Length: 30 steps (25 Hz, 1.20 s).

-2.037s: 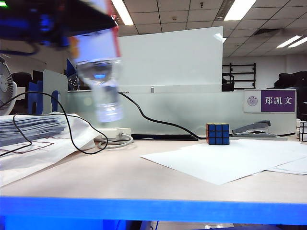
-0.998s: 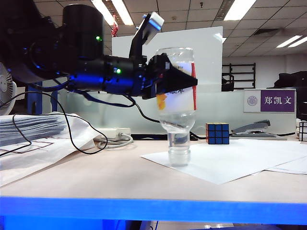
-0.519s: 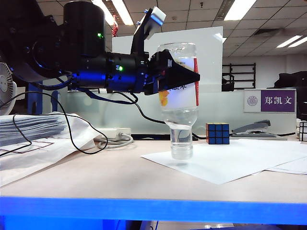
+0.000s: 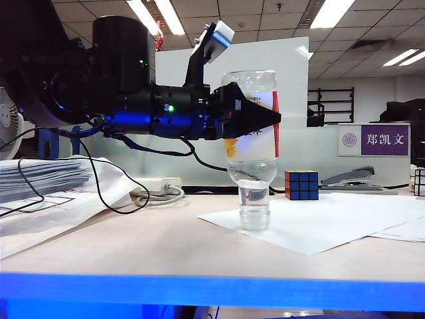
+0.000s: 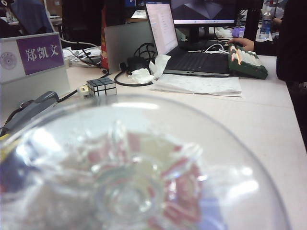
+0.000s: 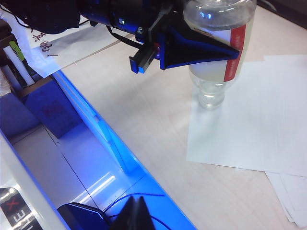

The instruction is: Flip the plastic bottle upside down.

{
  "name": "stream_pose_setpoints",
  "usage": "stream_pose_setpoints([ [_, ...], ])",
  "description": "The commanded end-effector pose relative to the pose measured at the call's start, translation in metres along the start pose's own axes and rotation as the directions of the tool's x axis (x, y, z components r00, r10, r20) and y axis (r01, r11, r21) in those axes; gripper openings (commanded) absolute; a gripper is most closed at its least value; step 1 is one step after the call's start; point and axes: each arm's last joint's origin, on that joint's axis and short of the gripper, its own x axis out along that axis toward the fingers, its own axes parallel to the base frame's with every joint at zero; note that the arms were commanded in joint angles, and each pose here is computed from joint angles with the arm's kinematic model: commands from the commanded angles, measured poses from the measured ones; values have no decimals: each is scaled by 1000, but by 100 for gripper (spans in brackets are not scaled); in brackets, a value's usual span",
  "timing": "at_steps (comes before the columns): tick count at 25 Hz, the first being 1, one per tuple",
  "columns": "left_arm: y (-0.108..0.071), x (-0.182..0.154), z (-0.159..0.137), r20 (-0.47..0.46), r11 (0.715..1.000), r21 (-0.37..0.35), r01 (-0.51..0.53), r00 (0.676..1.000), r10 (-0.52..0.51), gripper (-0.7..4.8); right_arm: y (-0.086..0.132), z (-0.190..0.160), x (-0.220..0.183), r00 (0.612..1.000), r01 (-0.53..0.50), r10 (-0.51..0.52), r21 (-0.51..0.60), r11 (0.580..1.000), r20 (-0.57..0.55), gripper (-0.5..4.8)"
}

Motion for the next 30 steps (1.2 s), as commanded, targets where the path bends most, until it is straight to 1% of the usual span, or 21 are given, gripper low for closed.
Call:
stream_pose_setpoints([
  [1, -1, 1, -3, -13, 1000, -6, 14, 1000, -14, -5, 0, 2, -1, 1000, 5, -5, -3, 1000, 21, -9],
  [4, -1, 1, -3, -9, 1000, -2, 13, 1000, -14, 1, 0, 2, -1, 1000, 5, -5, -4, 1000, 22, -9],
  [6, -1, 1, -2, -5, 1000, -3, 13, 1000, -13, 68, 0, 2, -1, 1000, 5, -5, -5, 1000, 22, -9],
  [7, -1, 1, -2, -5, 1000, -3, 13, 1000, -13, 115, 0, 2, -1, 1000, 5, -5, -5, 1000, 22, -9],
  [8, -1, 1, -2, -5, 1000, -5, 13, 1000, -13, 174, 0, 2, -1, 1000, 5, -5, -5, 1000, 22, -9],
  [9, -1, 1, -2, -5, 1000, -7, 13, 1000, -13, 209, 0, 2, -1, 1000, 5, -5, -5, 1000, 22, -9],
  [12, -1, 1, -2, -5, 1000, -7, 13, 1000, -13, 285, 0, 2, -1, 1000, 5, -5, -5, 1000, 22, -9],
  [14, -1, 1, -2, -4, 1000, -7, 13, 1000, -13, 324, 0, 2, -1, 1000, 5, -5, -5, 1000, 22, -9],
  [17, -1, 1, -1, 2, 1000, -9, 12, 1000, -12, 406, 0, 2, -1, 1000, 5, -5, -5, 1000, 22, -9],
  [19, 0, 1, 0, 9, 1000, -14, 10, 1000, -10, 422, 0, 2, -1, 1000, 5, -5, -5, 1000, 22, -9],
  [22, 0, 1, 2, 31, 1000, -3, 9, 999, -9, 472, 0, 2, -1, 1000, 9, -9, -5, 1000, 23, -9],
  [23, 0, 1, 4, 44, 1000, -1, 8, 999, -8, 479, 0, 2, -1, 1000, 9, -9, -5, 1000, 22, -9],
  [30, 0, 0, 14, 132, 1000, 6, 0, 991, -1, 479, 0, 2, -1, 1000, 13, -13, -5, 1000, 24, -9],
])
